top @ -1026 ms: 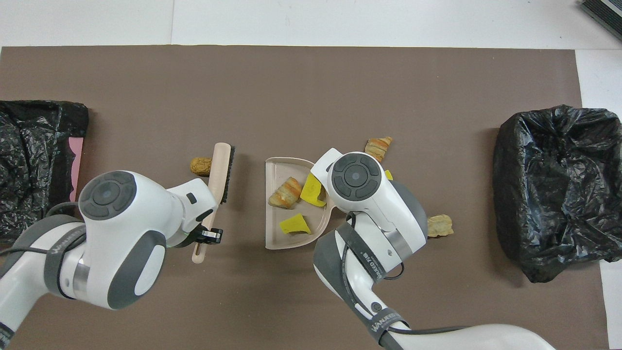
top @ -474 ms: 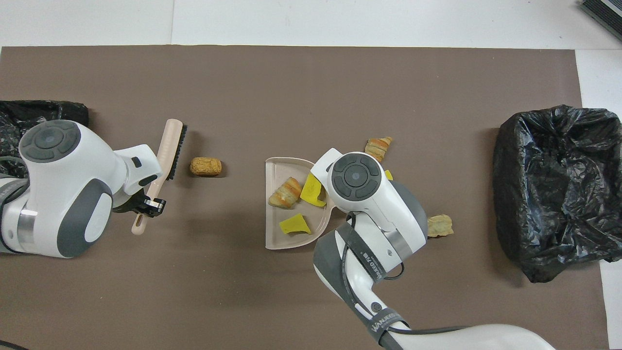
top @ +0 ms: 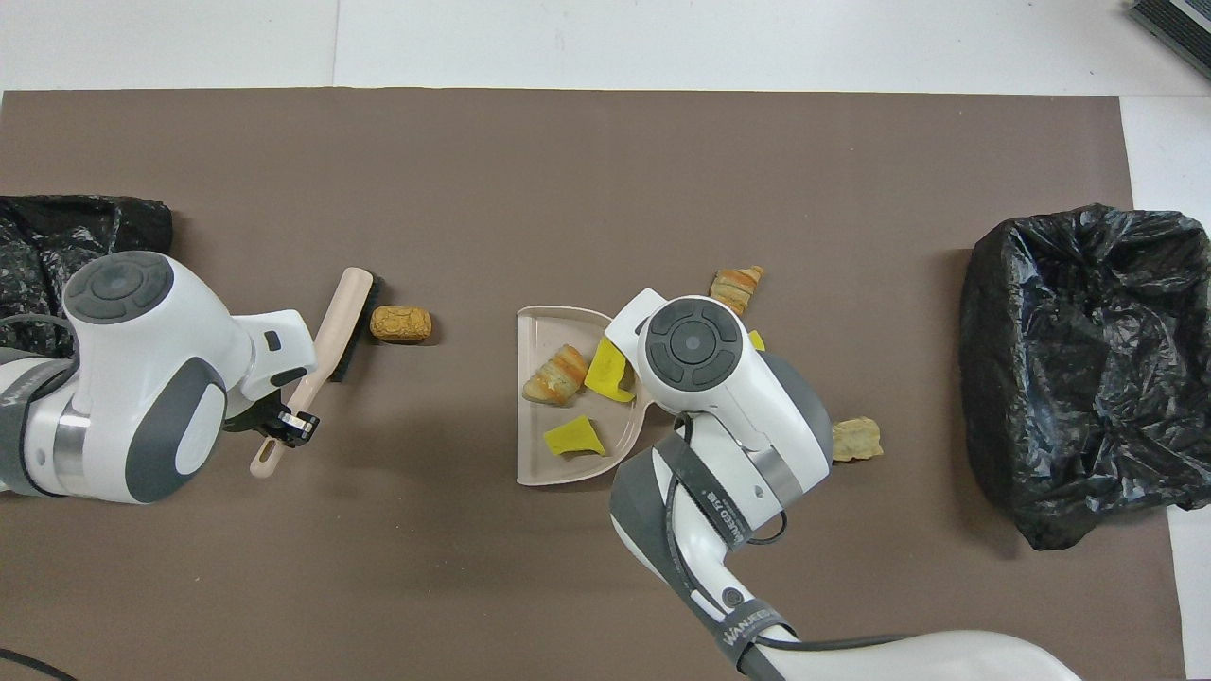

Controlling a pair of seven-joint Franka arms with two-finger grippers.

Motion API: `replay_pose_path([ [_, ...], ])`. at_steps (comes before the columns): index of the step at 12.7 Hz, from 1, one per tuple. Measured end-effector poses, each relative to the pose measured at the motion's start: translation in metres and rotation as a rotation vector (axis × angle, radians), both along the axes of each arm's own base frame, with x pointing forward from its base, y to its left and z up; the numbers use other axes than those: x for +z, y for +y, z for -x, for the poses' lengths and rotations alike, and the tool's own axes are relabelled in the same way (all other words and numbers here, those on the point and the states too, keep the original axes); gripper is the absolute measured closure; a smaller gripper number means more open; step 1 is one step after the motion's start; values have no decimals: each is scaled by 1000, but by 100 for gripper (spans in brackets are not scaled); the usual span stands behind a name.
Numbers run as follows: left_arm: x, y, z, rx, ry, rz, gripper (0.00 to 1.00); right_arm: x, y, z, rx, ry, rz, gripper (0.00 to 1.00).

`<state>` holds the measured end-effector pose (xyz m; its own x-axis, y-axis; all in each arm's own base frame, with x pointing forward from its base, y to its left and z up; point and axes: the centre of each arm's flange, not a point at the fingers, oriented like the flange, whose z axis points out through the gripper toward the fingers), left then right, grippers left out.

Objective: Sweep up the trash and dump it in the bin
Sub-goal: 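Sweep the bread piece into the dustpan with the left gripper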

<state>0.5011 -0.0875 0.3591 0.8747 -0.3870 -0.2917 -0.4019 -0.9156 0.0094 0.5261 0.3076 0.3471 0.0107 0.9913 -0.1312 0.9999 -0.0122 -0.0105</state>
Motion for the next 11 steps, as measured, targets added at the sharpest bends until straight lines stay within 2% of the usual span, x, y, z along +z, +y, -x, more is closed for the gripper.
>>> replay_pose_path([
  [3,-3,-34,32,-67,22,9,74,-1,-1,0,-1,2,1,68],
  [5,-3,-68,55,-88,38,51,74,-1,-1,0,-2,3,2,68],
  [7,-1,-99,72,-48,51,87,74,-2,-1,0,-2,3,2,68],
  [11,3,-162,104,34,50,102,74,-3,-5,-1,-8,5,3,68],
])
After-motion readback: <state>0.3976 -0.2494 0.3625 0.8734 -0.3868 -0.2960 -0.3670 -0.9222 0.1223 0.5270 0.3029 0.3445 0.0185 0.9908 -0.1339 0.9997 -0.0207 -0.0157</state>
